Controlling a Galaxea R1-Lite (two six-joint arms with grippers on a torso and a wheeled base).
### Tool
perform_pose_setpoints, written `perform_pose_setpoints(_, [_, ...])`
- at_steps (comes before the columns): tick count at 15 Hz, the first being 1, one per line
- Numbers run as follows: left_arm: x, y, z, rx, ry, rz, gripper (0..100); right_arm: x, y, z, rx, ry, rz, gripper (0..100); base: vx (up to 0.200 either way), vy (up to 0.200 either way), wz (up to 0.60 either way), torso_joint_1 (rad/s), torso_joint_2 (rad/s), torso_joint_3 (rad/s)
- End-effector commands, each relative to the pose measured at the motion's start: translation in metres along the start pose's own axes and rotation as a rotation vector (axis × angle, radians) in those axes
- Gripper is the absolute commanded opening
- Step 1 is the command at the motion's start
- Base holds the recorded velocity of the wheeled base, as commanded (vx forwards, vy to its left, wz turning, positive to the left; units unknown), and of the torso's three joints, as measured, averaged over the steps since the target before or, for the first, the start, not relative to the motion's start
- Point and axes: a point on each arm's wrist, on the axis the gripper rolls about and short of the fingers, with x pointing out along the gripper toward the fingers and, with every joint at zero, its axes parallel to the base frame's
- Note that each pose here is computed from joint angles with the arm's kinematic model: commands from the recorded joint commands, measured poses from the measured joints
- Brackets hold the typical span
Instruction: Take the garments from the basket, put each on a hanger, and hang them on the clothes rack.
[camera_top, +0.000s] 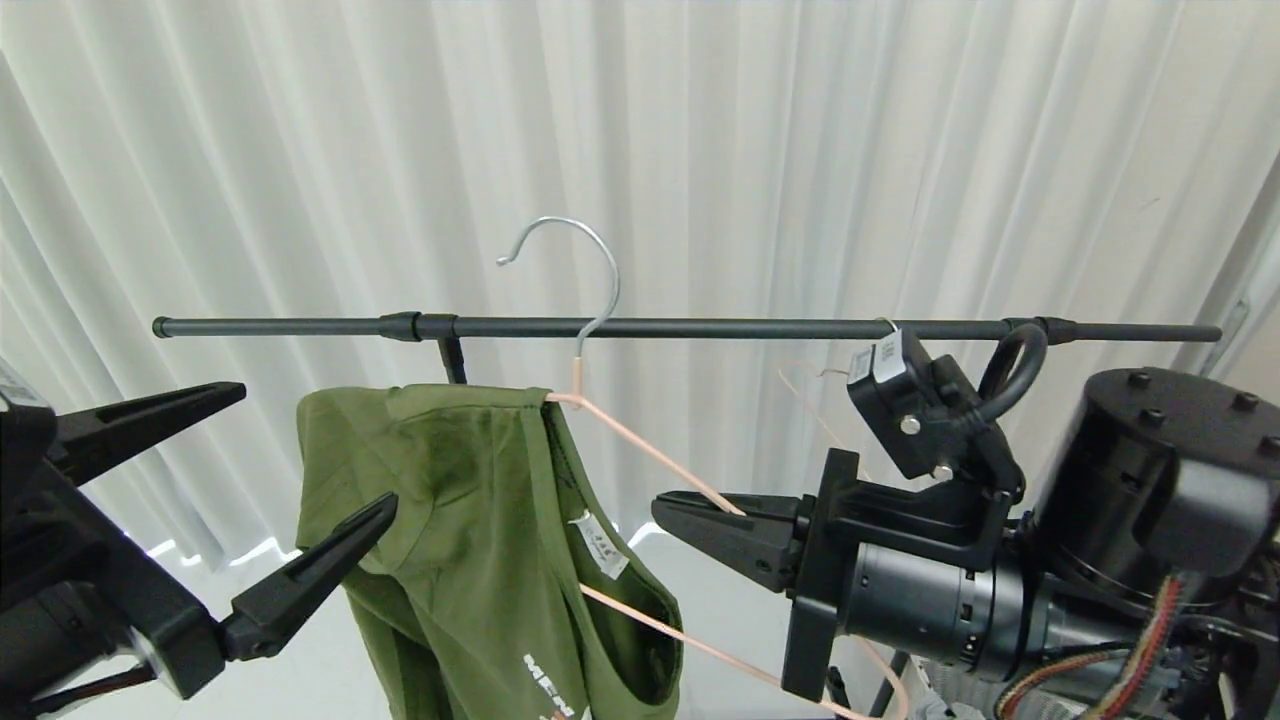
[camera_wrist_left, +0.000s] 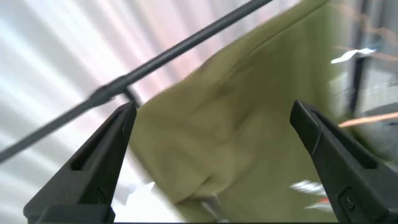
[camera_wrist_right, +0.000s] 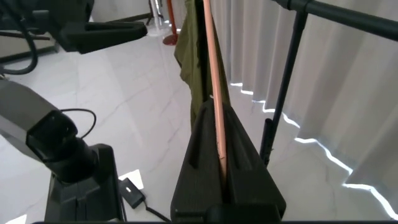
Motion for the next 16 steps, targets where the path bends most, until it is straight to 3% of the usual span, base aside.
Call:
perform_pose_setpoints(1, [-0.001,0.000,-0.004,0.040,0.015,0.009,100,-0.013,0.003,-0.004,-0.010,0.009,0.003,0,0.000,0.000,0.00,0.000,0.00,0.000])
perform_pose_setpoints(4, [0.008,-0.005,-0.011,0.133,0.063,-0.016,100,-0.021,0.005,-0.011,-0.036,0.010,0.008,0,0.000,0.000,0.00,0.000,0.00,0.000])
perform_pose_setpoints(7, [0.020,-0.007,-0.009,0.271,0.085,-0.034,100,-0.022,0.006,-0.012,-0.058,0.012,0.034,0,0.000,0.000,0.00,0.000,0.00,0.000])
perform_pose_setpoints(16, [0.037,-0.011,0.001,0.295,0.079,-0.076,100,-0.026,0.014,-0.018,-0.068,0.016,0.101,0,0.000,0.000,0.00,0.000,0.00,0.000])
